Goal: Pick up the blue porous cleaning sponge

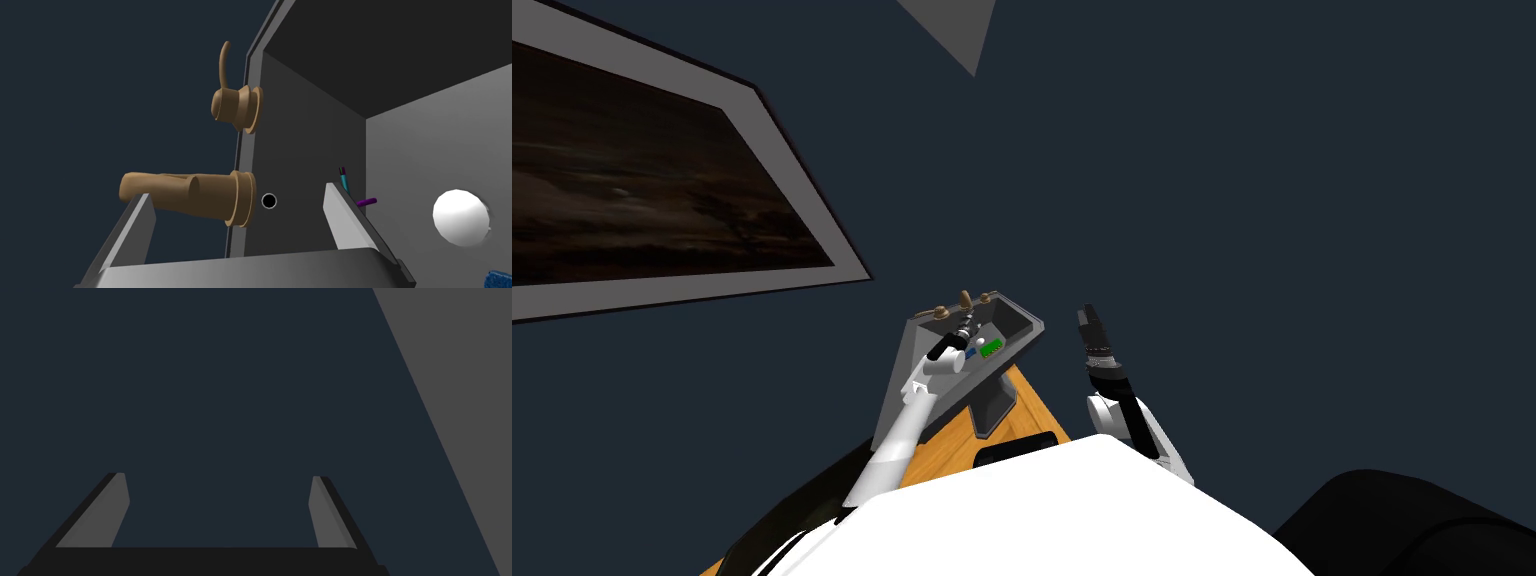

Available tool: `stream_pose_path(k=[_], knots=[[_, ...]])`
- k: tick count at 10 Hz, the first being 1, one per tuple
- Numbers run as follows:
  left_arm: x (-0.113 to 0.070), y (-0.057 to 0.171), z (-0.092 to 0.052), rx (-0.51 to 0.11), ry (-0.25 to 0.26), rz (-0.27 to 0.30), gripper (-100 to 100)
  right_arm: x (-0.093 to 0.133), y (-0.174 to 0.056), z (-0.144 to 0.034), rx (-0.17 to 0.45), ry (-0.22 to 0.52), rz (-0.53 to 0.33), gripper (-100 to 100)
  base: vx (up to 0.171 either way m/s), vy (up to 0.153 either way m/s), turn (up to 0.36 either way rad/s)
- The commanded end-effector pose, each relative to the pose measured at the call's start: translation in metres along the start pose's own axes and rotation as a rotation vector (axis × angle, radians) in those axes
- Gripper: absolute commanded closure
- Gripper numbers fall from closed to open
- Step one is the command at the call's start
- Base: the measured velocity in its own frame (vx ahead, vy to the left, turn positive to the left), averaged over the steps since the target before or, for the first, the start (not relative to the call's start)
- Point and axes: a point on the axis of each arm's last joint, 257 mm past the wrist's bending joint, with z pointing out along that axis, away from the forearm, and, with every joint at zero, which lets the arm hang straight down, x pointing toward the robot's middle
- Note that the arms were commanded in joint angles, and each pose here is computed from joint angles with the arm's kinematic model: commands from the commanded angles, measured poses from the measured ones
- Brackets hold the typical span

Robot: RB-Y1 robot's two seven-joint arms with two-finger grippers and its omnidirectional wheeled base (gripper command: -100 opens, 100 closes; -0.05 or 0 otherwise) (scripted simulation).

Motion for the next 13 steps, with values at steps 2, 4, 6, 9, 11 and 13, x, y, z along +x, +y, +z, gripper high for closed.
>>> stream_pose_path(k=[2, 4, 6, 9, 11, 13], knots=[[-0.003, 0.008, 0.012, -0.062, -0.023, 0.007, -100, 0.0, 0.0, 0.0, 0.0, 0.0, 0.0, 0, 0.021, 0.015, 0.069], [-0.005, 0.011, 0.019, -0.098, -0.037, 0.011, -100, 0.0, 0.0, 0.0, 0.0, 0.0, 0.0, 0, 0.018, 0.013, 0.06], [-0.005, 0.013, 0.019, -0.107, -0.039, 0.011, -100, 0.0, 0.0, 0.0, 0.0, 0.0, 0.0, 0, 0.004, 0.003, 0.015], [-0.005, 0.013, 0.019, -0.107, -0.039, 0.011, -100, 0.0, 0.0, 0.0, 0.0, 0.0, 0.0, 0, -0.001, -0.001, -0.004], [-0.005, 0.013, 0.019, -0.107, -0.039, 0.011, -100, 0.0, 0.0, 0.0, 0.0, 0.0, 0.0, 0, 0.002, 0.001, 0.007], [-0.005, 0.013, 0.019, -0.107, -0.039, 0.011, -100, 0.0, 0.0, 0.0, 0.0, 0.0, 0.0, 0, 0.002, 0.001, 0.006]])
